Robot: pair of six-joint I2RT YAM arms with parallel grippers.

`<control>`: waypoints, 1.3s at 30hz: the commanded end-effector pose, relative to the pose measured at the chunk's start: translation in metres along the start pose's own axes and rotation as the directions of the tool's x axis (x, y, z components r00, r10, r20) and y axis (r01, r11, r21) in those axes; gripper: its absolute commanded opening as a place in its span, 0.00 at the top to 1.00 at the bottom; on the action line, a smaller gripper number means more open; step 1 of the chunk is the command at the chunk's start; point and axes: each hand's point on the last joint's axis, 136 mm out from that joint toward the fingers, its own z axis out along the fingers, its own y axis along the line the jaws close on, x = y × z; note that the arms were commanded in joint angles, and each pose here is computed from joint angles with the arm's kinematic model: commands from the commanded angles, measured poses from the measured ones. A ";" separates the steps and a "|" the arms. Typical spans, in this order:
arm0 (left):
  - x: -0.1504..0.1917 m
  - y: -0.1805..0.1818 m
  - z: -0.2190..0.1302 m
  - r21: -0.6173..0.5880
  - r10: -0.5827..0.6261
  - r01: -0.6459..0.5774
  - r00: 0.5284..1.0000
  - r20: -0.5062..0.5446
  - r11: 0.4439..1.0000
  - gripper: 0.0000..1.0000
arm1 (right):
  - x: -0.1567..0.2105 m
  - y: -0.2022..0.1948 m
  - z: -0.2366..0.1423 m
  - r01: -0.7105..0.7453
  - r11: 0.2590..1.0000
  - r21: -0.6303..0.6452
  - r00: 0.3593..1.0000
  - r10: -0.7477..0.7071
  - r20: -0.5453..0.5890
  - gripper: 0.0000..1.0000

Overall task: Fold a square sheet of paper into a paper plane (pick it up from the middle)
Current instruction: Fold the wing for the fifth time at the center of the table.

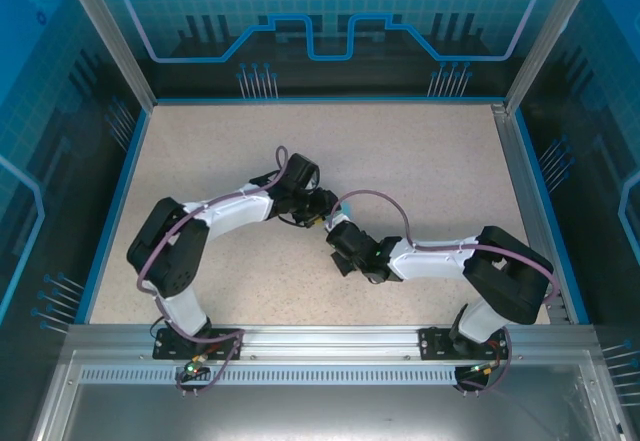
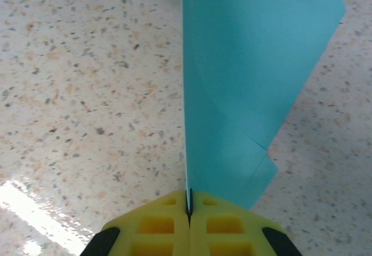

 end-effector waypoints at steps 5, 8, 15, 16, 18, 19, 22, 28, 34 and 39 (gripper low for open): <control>-0.013 0.018 -0.035 -0.045 -0.042 0.048 0.991 0.127 0.998 0.39 | 0.006 0.019 0.003 0.002 0.992 -0.130 1.000 -0.002 -0.002 0.98; -0.012 0.020 -0.039 -0.038 -0.043 0.049 0.989 0.138 0.998 0.38 | 0.009 0.019 0.004 -0.057 0.980 -0.191 0.998 0.057 -0.007 0.98; -0.006 0.022 -0.034 -0.022 -0.053 0.056 0.992 0.114 0.998 0.39 | 0.005 0.010 -0.003 -0.223 0.907 -0.356 0.971 0.240 0.004 0.97; -0.006 0.022 -0.033 -0.017 -0.055 0.057 0.992 0.112 0.998 0.39 | 0.004 0.008 -0.004 -0.242 0.893 -0.379 0.965 0.262 0.002 0.97; -0.004 0.022 -0.031 -0.010 -0.052 0.053 0.993 0.104 0.999 0.39 | 0.001 0.004 -0.007 -0.266 0.874 -0.407 0.955 0.295 0.010 0.97; -0.003 0.021 -0.029 0.000 -0.047 0.048 0.994 0.098 0.999 0.39 | 0.000 0.003 -0.009 -0.271 0.865 -0.422 0.953 0.304 0.012 0.97; 0.001 0.018 -0.025 0.024 -0.046 0.044 0.997 0.069 0.999 0.38 | -0.002 0.002 -0.011 -0.287 0.833 -0.472 0.947 0.321 -0.009 0.96; 0.007 0.009 -0.018 0.079 -0.029 0.025 0.998 0.051 0.997 0.39 | -0.002 0.001 -0.006 -0.349 0.768 -0.537 0.928 0.364 -0.083 0.94; 0.018 0.004 -0.007 0.106 0.000 -0.002 1.000 0.019 0.994 0.50 | -0.001 0.001 0.003 -0.408 0.721 -0.560 0.905 0.401 -0.143 0.94; 0.028 0.006 0.003 0.117 0.012 -0.012 1.000 0.000 0.993 0.59 | -0.004 0.003 0.005 -0.459 0.646 -0.610 0.876 0.443 -0.190 0.93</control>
